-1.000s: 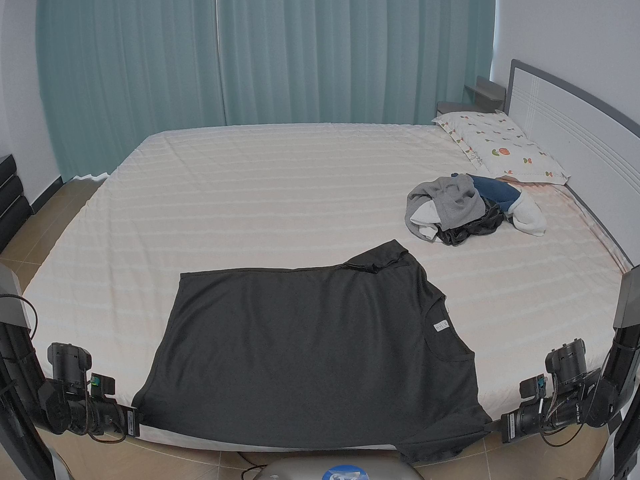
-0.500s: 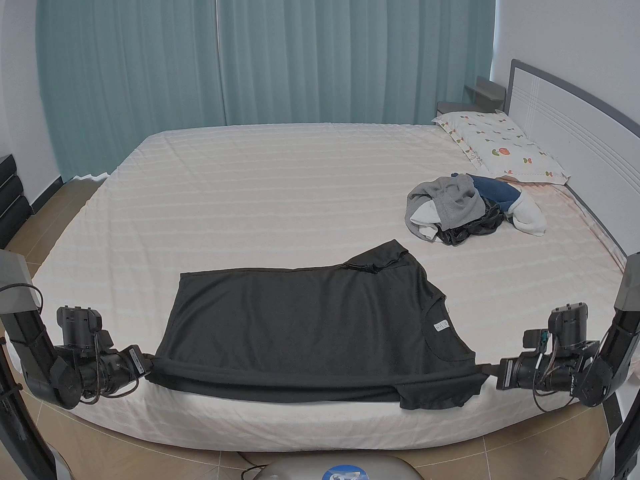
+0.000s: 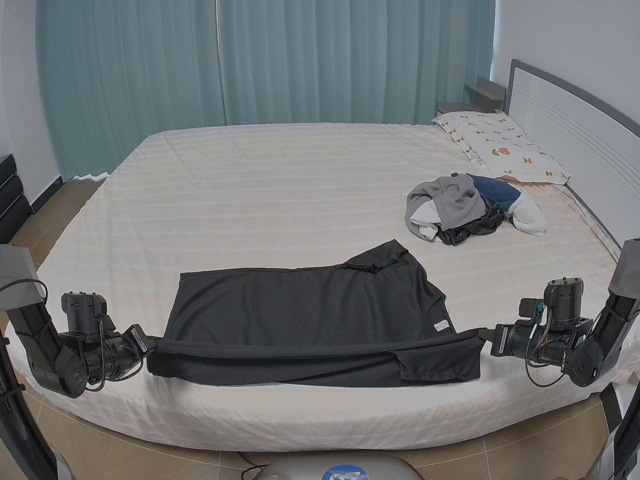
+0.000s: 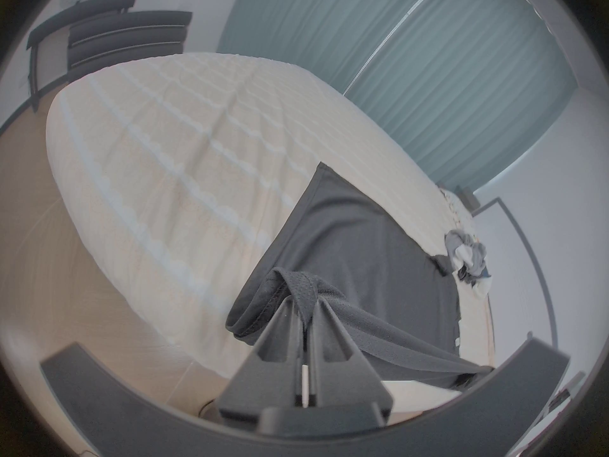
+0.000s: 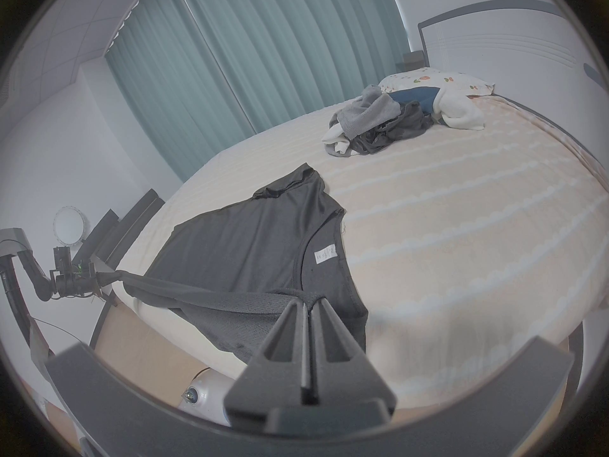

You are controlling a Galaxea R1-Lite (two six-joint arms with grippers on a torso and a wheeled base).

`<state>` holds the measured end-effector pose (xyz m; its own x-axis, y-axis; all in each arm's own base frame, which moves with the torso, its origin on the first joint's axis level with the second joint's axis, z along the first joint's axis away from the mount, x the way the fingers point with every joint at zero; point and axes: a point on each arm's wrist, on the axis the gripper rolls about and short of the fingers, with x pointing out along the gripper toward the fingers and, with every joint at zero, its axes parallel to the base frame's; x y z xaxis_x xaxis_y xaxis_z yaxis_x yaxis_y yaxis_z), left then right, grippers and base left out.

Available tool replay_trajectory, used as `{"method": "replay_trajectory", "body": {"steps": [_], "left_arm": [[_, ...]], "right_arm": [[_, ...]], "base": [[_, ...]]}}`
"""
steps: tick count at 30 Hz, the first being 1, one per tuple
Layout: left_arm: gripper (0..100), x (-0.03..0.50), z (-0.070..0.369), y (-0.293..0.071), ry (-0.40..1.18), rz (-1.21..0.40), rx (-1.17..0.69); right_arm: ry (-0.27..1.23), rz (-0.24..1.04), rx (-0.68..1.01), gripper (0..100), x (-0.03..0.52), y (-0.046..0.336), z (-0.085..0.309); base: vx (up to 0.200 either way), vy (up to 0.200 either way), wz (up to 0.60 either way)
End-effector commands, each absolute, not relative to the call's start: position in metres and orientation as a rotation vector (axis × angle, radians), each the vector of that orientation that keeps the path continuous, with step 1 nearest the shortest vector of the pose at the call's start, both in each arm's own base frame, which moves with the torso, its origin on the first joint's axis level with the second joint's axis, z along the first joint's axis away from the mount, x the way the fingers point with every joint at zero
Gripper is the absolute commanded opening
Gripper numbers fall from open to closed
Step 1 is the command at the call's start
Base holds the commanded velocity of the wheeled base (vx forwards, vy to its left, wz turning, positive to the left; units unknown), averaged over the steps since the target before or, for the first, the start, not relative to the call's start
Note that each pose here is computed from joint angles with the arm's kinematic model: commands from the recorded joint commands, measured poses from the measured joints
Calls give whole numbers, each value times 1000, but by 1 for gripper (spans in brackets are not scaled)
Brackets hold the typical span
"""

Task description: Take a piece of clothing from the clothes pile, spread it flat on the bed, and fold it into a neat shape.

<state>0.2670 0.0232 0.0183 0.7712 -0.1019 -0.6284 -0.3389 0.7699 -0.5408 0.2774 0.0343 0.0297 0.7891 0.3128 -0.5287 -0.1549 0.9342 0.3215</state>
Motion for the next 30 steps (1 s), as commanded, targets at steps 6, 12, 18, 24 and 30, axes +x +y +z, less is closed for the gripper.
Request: {"method": "replay_trajectory", "body": {"steps": [6,12,18,24,30], "left_arm": [[0,250,45,23,721,115,-610],[0,243,48,23,792,125,-576],[0,228,56,32,832,125,-479],[0,210,60,29,931,90,-383],[0,203,57,28,998,78,-347]], "right_arm": [[636,258,282,0,265,33,30],[650,288,291,0,246,32,36],[695,301,286,0,225,31,34],[728,317,275,0,215,34,31],[709,326,267,0,218,35,33]], "base": [[0,0,0],[0,0,0],[0,0,0],[0,0,0],[0,0,0]]}}
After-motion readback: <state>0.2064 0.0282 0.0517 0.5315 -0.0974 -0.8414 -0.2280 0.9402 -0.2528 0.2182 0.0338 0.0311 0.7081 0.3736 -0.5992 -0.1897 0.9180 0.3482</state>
